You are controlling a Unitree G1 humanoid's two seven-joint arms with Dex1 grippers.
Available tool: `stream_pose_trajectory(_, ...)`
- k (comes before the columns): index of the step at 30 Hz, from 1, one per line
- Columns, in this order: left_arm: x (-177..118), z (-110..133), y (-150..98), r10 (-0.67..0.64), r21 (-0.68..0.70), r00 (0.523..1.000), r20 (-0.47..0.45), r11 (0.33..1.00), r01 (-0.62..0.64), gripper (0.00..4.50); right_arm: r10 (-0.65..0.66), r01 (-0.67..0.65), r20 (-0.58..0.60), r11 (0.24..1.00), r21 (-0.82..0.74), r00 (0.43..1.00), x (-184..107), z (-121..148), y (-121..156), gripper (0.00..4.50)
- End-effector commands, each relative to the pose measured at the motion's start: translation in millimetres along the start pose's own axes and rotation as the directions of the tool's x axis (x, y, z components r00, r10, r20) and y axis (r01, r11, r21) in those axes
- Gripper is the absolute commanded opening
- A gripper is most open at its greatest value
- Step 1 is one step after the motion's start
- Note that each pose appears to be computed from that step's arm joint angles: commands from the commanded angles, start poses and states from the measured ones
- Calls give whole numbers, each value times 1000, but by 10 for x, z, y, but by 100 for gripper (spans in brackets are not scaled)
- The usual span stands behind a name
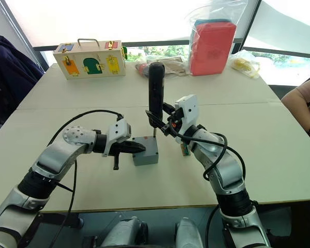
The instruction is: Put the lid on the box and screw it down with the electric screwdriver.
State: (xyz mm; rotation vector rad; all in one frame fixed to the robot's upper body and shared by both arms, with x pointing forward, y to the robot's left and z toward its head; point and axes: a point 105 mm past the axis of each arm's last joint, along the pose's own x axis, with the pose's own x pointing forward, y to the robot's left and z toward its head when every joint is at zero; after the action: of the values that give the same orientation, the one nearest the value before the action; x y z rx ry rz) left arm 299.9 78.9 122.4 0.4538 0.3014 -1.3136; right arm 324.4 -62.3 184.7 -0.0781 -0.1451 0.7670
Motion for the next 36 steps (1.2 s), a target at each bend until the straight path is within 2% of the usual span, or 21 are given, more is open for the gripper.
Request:
stream_pose_trajectory(1,0,-156,11,11,-39,999,-53,999,-13,0,-75,99,-279,992,73,957,-99,-688,-142,196)
stream_pose_trajectory(7,32,-170,1,7,-46,999,-50,999,-10,0,-88,136,-335,983,123,938,-100,-782,-141,196)
stream_pose_trajectory(14,55,-179,-18,-2,-50,999,-48,999,-1,0,-89,141,-317,979,144,944,-146,-764,-115,196)
stream_pose_trajectory(20,64,-203,-8,-6,-52,999,-52,999,3,0,-80,125,-252,977,170,965,-198,-666,-68,196)
stream_pose_trajectory(36,83,-201,31,-27,-35,998,-63,999,24,0,-95,135,-344,986,95,934,-278,-995,-64,196)
